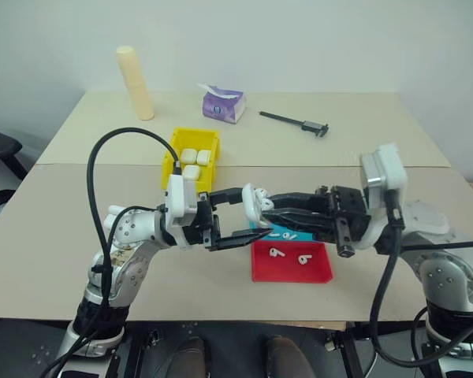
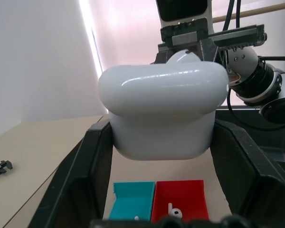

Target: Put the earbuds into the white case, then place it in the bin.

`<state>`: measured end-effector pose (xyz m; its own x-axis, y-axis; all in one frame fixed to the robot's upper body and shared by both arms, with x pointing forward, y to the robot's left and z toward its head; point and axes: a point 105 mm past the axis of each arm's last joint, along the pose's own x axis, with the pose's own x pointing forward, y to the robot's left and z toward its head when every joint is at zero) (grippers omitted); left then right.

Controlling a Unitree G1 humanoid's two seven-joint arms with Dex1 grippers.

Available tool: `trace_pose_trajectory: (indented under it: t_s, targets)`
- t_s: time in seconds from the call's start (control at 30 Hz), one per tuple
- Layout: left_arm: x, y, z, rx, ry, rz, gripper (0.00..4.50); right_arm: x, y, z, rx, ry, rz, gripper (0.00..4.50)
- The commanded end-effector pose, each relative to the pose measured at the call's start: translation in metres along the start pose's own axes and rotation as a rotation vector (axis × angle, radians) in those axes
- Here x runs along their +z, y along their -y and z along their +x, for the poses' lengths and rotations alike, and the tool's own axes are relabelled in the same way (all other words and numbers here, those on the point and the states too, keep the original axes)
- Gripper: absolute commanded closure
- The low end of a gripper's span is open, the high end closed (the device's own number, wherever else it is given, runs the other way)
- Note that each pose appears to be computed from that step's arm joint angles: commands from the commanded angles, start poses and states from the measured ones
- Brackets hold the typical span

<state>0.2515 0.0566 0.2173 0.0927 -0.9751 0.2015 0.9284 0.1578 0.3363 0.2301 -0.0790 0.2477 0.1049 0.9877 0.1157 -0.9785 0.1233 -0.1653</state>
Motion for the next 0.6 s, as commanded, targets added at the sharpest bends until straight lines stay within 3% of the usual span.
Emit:
trace_pose_trajectory:
  t_s: [0.03, 0.1, 0.27, 0.6]
  targets:
    - [0.012, 0.001, 0.002, -0.008, 0.037, 0.049, 1.71, 0.005, -0.004, 0.0, 0.013, 0.004, -0.042, 3.85]
    - [0.012, 0.0, 0.002, -0.006, 0.038, 0.051, 1.71, 0.005, -0.004, 0.0, 0.021, 0.007, -0.034, 3.85]
    - [0.012, 0.001, 0.002, -0.005, 0.038, 0.053, 1.71, 0.007, -0.004, -0.002, 0.017, -0.005, -0.061, 2.24]
    - [0.007, -0.006, 0.0, 0.008, 0.029, 0.051, 1.71, 0.025, 0.001, -0.021, 0.009, -0.005, -0.118, 2.24]
